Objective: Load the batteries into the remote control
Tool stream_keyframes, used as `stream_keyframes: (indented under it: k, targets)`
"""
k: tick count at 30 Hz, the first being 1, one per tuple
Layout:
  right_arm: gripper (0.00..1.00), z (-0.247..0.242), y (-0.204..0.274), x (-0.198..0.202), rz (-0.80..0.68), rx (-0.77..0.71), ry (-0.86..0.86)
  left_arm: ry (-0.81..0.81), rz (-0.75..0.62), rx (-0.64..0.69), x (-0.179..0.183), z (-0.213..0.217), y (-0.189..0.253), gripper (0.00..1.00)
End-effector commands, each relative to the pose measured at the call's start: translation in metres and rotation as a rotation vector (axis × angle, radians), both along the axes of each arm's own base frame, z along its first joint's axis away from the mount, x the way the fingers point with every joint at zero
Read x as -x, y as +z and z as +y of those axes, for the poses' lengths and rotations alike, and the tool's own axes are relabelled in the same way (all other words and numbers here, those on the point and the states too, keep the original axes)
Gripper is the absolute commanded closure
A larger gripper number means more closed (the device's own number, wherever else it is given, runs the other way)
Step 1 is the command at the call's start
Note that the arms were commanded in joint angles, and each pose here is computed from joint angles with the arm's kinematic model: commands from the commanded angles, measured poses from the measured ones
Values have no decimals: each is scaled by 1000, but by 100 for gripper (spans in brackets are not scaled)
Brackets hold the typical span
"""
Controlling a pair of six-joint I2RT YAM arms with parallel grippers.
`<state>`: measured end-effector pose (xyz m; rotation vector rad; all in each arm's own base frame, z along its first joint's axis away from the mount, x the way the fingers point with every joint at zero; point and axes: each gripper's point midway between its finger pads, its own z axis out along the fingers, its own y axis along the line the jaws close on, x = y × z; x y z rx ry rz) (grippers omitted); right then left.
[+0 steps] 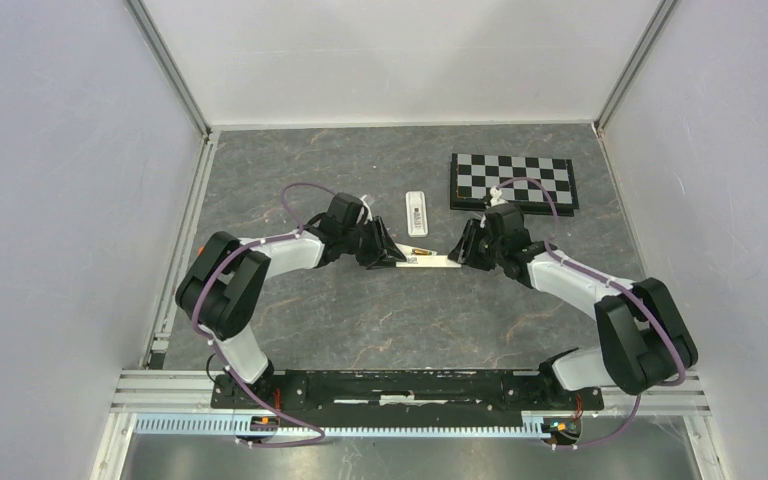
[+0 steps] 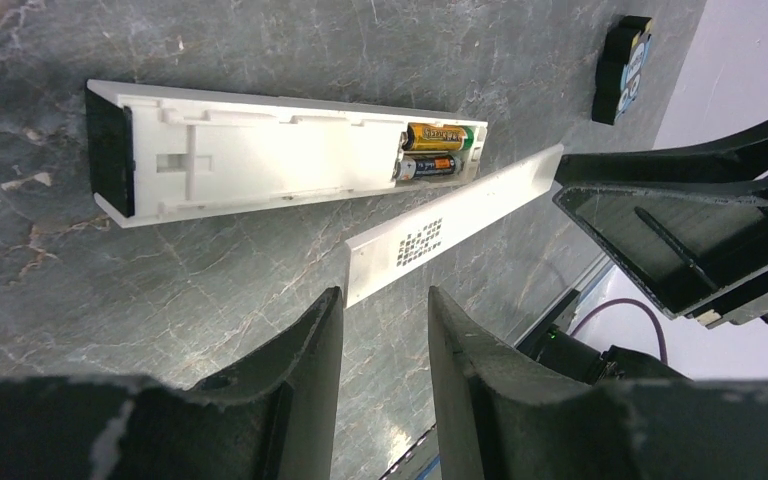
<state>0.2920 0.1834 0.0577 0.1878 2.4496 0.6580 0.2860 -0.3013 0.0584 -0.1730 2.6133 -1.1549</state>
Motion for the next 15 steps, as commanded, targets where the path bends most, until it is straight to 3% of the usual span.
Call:
stream_keyframes:
  k: [1, 15]
  targets:
    - [58, 29, 34, -31, -113, -97, 42, -33, -87, 69, -17, -24, 28, 58]
    - [58, 36, 20, -45, -111, -79, 72, 54, -89, -34, -33, -9, 10, 58]
